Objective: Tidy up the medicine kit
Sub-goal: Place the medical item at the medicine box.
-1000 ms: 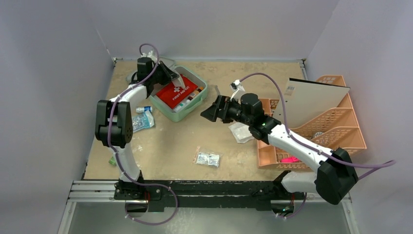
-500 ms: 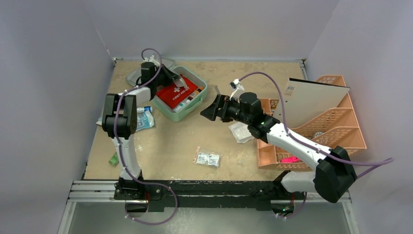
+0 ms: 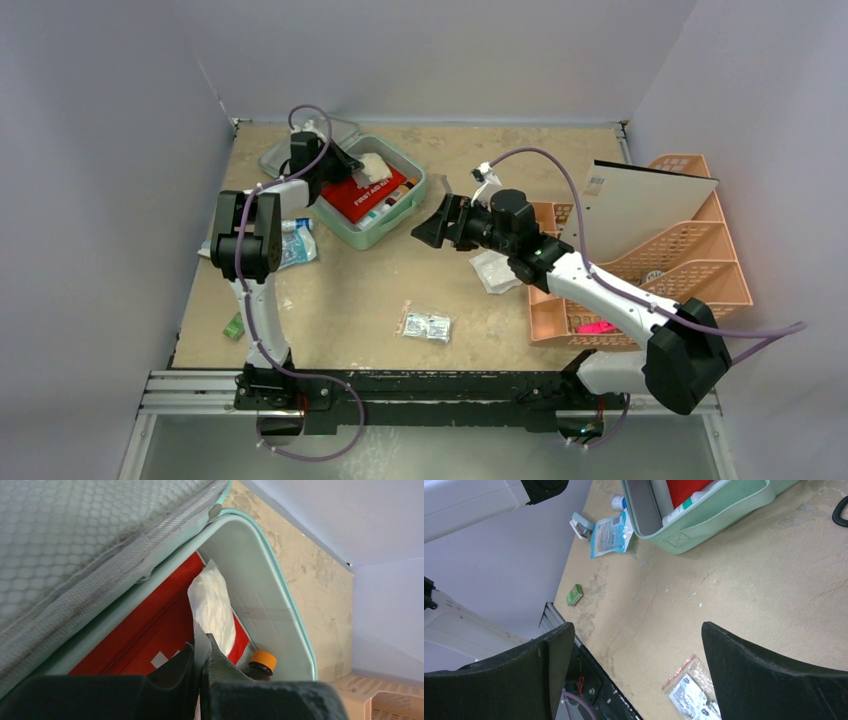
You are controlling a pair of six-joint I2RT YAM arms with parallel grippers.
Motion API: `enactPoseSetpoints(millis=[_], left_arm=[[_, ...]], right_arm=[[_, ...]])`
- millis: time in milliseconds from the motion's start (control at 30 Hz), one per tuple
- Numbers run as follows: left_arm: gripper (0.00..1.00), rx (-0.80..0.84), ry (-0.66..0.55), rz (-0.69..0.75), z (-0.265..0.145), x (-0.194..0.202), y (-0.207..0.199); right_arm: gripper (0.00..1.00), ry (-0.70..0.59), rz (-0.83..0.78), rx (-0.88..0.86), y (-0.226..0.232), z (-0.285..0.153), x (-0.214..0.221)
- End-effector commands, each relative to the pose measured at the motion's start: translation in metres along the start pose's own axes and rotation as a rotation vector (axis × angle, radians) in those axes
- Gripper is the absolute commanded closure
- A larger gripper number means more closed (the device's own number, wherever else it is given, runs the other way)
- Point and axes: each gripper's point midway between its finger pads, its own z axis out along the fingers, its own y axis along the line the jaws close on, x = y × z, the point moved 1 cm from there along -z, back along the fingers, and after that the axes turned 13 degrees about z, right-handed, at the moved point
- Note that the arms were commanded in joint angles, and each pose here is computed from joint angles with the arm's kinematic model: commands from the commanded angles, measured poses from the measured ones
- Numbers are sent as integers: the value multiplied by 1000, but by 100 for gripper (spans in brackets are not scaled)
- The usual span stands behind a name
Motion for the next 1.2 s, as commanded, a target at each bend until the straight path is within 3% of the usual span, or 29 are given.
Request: enactPoseSetpoints(millis=[0,167,433,700,967,1067,1167], left_arm=[[99,-49,-50,36,-2,-16,6],[97,-90,-63,6,-1,-16,13],[70,-69,-61,-22,-10,-17,3],[60,-91,-64,-31,-35,-25,-14],[54,-135,-27,24,-66,-33,-37],[41,-146,-16,109,-89,-40,-51],[40,-118,-2,198,-113,-51,-71]], right_arm=[[1,-34,-25,-27,16,-1,-13],[1,-40,-29,-19,15,-4,-14],[1,-49,-30,-20,17,-7,-16],[1,-48,-3,41,6,-11,-13],[1,-89,28,400,-49,-26,-19],[1,-92,24,576,-78,-36,-18],[1,-86,15,722,-102,-45,-16]])
